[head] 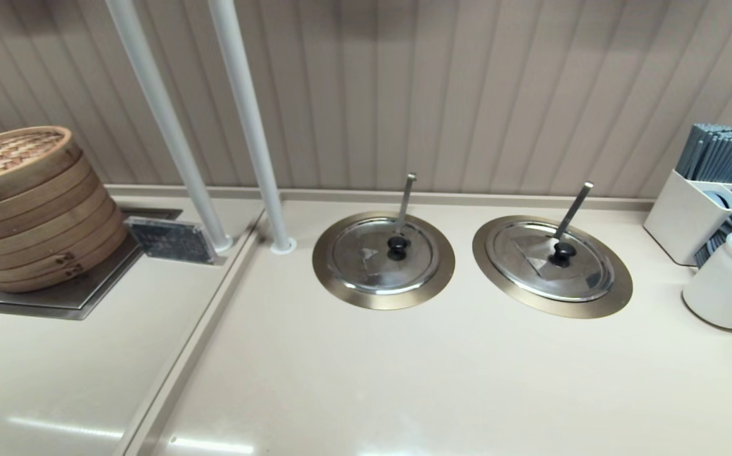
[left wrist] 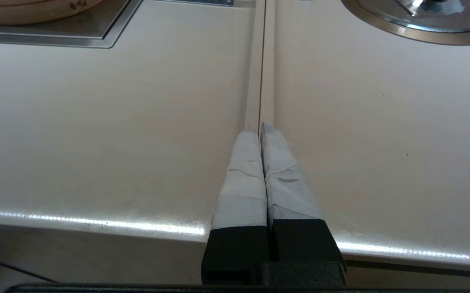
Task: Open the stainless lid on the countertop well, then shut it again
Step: Open the lid
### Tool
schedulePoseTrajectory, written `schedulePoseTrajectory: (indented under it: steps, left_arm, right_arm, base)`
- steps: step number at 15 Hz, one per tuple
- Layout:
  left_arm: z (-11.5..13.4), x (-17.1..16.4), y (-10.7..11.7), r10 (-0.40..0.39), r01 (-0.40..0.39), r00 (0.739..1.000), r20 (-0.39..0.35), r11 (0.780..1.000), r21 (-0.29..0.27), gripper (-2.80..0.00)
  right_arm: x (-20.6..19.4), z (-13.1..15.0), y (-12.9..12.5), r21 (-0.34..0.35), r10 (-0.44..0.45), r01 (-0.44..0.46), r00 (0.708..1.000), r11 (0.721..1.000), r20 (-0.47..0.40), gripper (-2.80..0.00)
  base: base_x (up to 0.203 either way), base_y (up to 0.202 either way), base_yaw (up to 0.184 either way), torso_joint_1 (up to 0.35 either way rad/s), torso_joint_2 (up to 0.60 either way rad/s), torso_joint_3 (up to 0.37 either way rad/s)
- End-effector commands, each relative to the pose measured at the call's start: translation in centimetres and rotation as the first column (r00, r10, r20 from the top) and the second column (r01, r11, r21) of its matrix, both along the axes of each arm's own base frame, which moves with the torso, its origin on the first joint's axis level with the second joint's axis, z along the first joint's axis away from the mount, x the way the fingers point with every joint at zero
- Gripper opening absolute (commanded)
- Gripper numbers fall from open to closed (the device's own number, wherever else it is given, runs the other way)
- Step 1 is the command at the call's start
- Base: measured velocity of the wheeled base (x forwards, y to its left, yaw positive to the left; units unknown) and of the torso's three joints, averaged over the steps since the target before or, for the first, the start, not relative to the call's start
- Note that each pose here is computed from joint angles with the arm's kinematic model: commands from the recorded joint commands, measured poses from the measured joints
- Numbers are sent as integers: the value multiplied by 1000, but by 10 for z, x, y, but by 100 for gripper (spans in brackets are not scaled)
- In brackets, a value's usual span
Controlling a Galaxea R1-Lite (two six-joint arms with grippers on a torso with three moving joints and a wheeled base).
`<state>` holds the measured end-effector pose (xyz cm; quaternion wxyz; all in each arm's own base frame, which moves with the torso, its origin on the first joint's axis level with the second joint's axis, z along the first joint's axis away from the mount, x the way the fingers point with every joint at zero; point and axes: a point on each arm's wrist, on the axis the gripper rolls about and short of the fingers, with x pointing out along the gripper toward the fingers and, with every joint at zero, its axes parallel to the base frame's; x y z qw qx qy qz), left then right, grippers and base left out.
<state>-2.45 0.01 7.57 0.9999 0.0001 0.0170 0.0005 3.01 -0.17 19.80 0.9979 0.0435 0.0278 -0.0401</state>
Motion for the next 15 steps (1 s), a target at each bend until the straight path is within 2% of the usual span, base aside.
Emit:
schedulePoseTrajectory:
  steps: [1,5,9,11,15]
  left_arm:
    - [0,0,0,0,0,1000,-1,1000,0,-280]
    - [0,0,0,0,0,1000,0,1000,0,-280]
    - [0,0,0,0,0,1000,0,1000,0,-280]
    - [0,0,0,0,0,1000,0,1000,0,-280]
    - [0,0,0,0,0,1000,-1,1000,0,-280]
  right_arm:
    - [52,4,0,18,-4,7,989,1000,-146,-280]
    - [127,11,0,61,-11,22,986,998,-169,-280]
    - [196,16,1,69,-30,40,991,997,-130,-280]
    - [212,11,3,89,-30,43,990,995,-140,-280]
    - [224,24,13,86,-28,36,995,996,-93,-280]
  base:
    - [0,0,0,0,0,0]
    - [0,0,0,0,0,0]
    - [0,0,0,0,0,0]
    - [0,0,0,0,0,0]
    - [0,0,0,0,0,0]
